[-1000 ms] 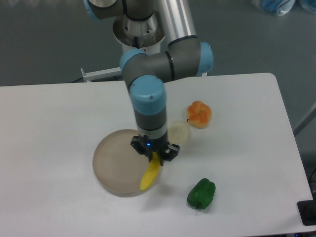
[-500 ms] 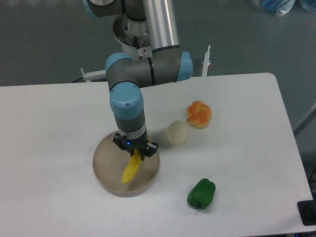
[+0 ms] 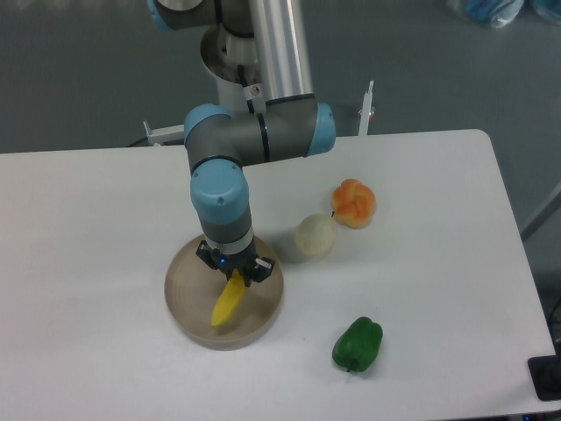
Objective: Place bananas on a plate
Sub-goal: 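Lower the banana onto the plate surface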
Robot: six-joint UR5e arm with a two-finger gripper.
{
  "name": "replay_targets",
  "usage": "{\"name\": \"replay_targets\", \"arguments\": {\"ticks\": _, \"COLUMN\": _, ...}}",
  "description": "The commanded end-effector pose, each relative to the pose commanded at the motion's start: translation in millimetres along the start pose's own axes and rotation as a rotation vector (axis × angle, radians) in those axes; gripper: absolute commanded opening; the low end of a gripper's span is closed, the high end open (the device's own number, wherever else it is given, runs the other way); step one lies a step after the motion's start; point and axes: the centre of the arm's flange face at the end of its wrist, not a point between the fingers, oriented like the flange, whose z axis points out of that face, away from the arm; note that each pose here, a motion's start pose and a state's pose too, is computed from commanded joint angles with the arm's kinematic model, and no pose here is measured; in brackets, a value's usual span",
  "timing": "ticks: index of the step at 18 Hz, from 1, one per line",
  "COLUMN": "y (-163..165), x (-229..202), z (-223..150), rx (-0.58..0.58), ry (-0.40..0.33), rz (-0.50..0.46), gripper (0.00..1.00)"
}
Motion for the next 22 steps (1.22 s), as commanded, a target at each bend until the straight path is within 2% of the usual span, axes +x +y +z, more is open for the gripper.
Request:
{"name": "replay_targets", "arguments": {"ticks": 12, "y": -3.4, "x": -0.9, "z": 6.5, "rx": -0.008, "ry": 0.001, "rz": 0.005, "gripper": 0.16}}
{"name": "replay_targets", "arguments": {"ticks": 13, "y": -3.4, "x": -0.9, "z": 7.5, "rx": -0.009, "ry": 0.002, "rz": 0.006, "gripper": 0.21}}
{"name": "replay_targets", "arguments": {"ticks": 14, "y": -4.8, "x": -1.8, "z": 5.7, "rx": -0.005, "ry": 0.000, "rz": 0.009, "gripper": 0.32}}
{"name": "replay_targets", "arguments": {"ticks": 15, "y": -5.7, "x": -3.5, "z": 4.0, "rx": -0.003, "ry": -0.002, "rz": 0.006, "gripper": 0.47}}
{"name": "replay_targets", "arguments": {"ticks": 16, "y": -7.9, "x": -4.9, "z": 0.0, "rx": 0.005, "ry": -0.006, "rz": 0.006, "gripper": 0.76}}
{"name": "replay_targets", "arguments": {"ticks": 17, "y": -9.7, "x": -6.3, "z": -3.8, "rx": 0.010, "ry": -0.011, "rz": 0.001, "gripper": 1.00}}
{"name": "replay_targets", "arguments": {"ticks": 22, "y": -9.6, "x": -13.0, "z": -14.1, "rx": 0.026, "ry": -0.019, "rz": 0.000, "gripper": 1.00}}
